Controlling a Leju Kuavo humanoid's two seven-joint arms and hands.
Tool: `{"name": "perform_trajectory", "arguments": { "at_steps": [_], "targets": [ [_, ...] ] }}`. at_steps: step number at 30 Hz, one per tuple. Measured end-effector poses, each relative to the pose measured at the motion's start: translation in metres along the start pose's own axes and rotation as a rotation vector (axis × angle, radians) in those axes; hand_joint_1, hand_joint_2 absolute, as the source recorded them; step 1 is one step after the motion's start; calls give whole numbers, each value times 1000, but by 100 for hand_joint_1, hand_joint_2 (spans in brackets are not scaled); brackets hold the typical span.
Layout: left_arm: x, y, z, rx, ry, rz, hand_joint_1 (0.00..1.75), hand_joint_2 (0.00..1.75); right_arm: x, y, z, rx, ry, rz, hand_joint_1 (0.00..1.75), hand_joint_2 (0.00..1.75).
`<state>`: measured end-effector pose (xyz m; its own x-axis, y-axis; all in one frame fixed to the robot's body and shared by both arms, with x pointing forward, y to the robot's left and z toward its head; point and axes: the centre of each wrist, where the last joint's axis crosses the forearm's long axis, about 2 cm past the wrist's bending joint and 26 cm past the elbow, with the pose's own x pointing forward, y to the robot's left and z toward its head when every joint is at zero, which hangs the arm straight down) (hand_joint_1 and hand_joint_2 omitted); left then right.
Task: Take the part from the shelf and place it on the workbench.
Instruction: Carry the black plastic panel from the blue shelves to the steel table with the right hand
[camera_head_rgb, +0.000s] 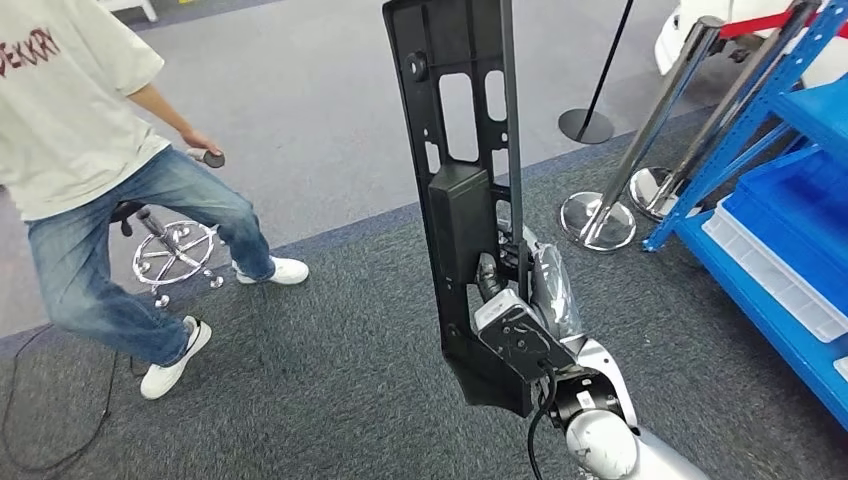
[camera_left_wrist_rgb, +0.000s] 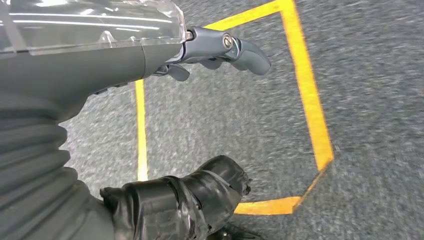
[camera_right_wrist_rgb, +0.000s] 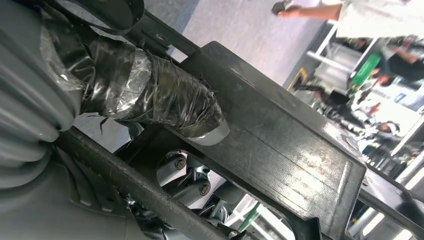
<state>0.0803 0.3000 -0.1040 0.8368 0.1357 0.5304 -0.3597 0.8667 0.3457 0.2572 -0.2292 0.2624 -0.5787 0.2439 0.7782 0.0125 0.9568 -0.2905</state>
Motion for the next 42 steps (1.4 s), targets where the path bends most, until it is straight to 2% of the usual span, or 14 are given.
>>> {"name": "perform_trajectory", "arguments": {
  "at_steps": [4,21,42],
  "targets": [
    [-5,1,2,0,13,-4,0,175,2,-1,-2,4,-6,7,175,175],
    [-3,0,1,-3,8,-2,0,175,11,-6,-11,11,-41,42,175,175],
    [-2,1,1,0,21,5,0,175,16,-11,-8,-1,-53,54,175,175]
  ]
}}
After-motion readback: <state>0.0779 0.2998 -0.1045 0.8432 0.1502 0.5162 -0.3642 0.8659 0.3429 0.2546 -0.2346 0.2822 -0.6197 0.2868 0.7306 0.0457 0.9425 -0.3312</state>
